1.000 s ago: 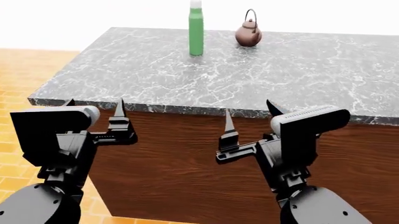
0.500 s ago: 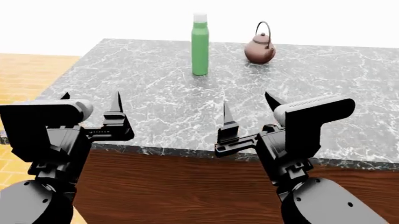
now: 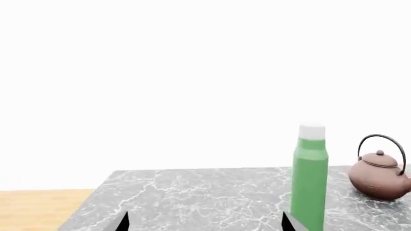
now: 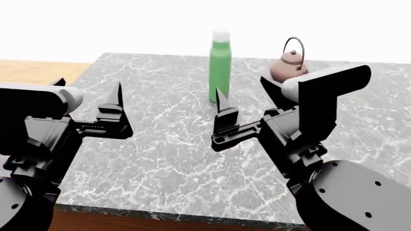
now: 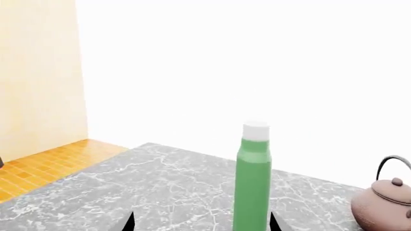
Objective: Pick the water bottle from the counter and place it in the cabinet.
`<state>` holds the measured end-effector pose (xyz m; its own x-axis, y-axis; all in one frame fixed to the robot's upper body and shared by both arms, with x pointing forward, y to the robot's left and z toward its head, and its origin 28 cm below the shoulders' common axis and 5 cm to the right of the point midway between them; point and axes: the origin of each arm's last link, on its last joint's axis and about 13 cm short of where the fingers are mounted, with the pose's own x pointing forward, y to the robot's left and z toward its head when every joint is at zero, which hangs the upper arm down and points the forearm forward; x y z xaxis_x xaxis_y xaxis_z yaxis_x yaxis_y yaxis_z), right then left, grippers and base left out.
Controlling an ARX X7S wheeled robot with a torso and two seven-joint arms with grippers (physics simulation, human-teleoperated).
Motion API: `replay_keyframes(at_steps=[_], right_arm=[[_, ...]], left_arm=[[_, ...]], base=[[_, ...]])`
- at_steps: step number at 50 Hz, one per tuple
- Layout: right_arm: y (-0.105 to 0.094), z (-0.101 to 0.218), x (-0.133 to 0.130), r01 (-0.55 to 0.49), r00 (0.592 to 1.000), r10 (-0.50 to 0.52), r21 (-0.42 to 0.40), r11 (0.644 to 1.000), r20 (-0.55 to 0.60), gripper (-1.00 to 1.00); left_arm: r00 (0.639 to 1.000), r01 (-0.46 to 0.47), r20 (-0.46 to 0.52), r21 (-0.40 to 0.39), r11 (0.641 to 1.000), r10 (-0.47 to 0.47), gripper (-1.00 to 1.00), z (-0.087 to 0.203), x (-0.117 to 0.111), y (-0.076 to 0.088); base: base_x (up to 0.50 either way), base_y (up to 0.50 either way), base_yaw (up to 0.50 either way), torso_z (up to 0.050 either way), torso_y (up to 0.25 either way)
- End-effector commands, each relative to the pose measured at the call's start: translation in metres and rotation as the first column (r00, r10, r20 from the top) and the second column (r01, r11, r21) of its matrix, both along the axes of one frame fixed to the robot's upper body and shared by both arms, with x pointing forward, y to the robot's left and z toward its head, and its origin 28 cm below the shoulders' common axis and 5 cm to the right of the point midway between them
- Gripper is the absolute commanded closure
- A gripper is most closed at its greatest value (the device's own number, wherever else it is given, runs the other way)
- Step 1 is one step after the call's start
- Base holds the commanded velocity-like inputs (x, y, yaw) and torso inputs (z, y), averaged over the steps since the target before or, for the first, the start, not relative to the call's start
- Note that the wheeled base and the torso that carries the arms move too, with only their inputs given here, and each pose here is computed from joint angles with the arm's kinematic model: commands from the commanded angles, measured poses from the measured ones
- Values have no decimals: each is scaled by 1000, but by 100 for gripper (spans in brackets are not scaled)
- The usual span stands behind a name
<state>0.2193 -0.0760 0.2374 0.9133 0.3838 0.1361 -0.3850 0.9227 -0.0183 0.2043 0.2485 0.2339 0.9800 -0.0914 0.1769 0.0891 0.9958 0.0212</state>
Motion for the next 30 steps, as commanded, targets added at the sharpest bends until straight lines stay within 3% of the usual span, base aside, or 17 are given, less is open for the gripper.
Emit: replay_keyframes(at_steps=[1,6,20,30], right_arm=[[2,7,-3,-26,1000,26,-3,1000,5,-100],[1,5,-1,-10,1000,10,5,1000,-14,-100],[-6,1,21,80,987,-67,89,993,-144,-100],[2,4,37,53,981,-47,27,998,-187,-100]], left_arm=[[1000,16,8,14,1000,-17,-100,5,-3,0],[1000,19,10,18,1000,-20,-100,5,-4,0],[1000,24,12,26,999,-24,-100,7,-5,0],[1000,21,4,25,999,-21,-100,4,-5,1]], base=[[94,-368,0,0,0],[86,-323,0,0,0],[0,0,0,0,1],[0,0,0,0,0]])
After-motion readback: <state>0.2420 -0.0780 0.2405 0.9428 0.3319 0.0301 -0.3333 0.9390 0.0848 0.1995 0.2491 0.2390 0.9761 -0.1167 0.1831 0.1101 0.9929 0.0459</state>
